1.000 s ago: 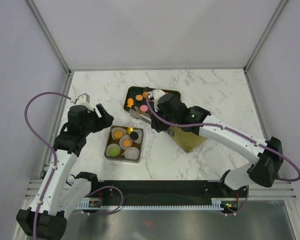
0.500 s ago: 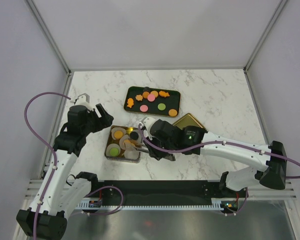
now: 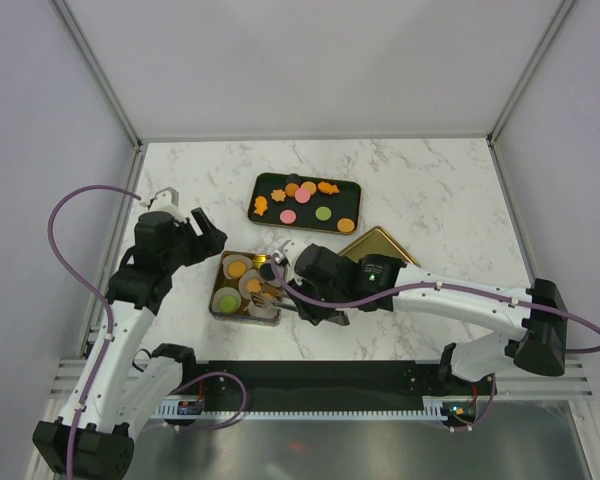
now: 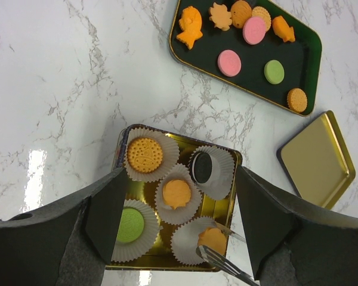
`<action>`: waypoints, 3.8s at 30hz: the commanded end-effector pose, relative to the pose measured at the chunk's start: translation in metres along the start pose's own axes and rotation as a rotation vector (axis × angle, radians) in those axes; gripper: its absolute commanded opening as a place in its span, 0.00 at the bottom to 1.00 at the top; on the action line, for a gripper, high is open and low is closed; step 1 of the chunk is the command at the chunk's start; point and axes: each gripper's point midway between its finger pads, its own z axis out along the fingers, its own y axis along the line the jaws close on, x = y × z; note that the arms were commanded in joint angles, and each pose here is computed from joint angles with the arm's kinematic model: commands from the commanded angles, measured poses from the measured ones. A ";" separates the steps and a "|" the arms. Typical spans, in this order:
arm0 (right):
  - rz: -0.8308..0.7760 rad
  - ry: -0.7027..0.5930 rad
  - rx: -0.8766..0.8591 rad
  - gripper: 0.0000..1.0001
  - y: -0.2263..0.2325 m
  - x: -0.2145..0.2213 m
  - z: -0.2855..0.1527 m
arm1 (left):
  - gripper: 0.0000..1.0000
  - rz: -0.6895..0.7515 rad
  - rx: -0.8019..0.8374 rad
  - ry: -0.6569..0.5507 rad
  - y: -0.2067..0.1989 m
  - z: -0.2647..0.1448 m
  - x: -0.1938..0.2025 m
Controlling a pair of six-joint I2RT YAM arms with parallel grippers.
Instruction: Pack the cookies
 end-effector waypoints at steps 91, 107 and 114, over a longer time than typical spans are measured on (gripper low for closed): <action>0.884 -0.439 0.695 0.94 -0.385 0.016 -0.092 | 0.91 0.125 0.310 0.072 -0.075 0.003 0.012; 0.819 -0.499 0.573 0.94 -0.284 0.028 -0.091 | 0.84 0.285 0.318 0.301 -0.209 0.080 0.119; 0.822 -0.473 0.591 0.92 -0.290 0.031 -0.085 | 0.78 0.350 0.273 0.342 -0.220 0.131 0.158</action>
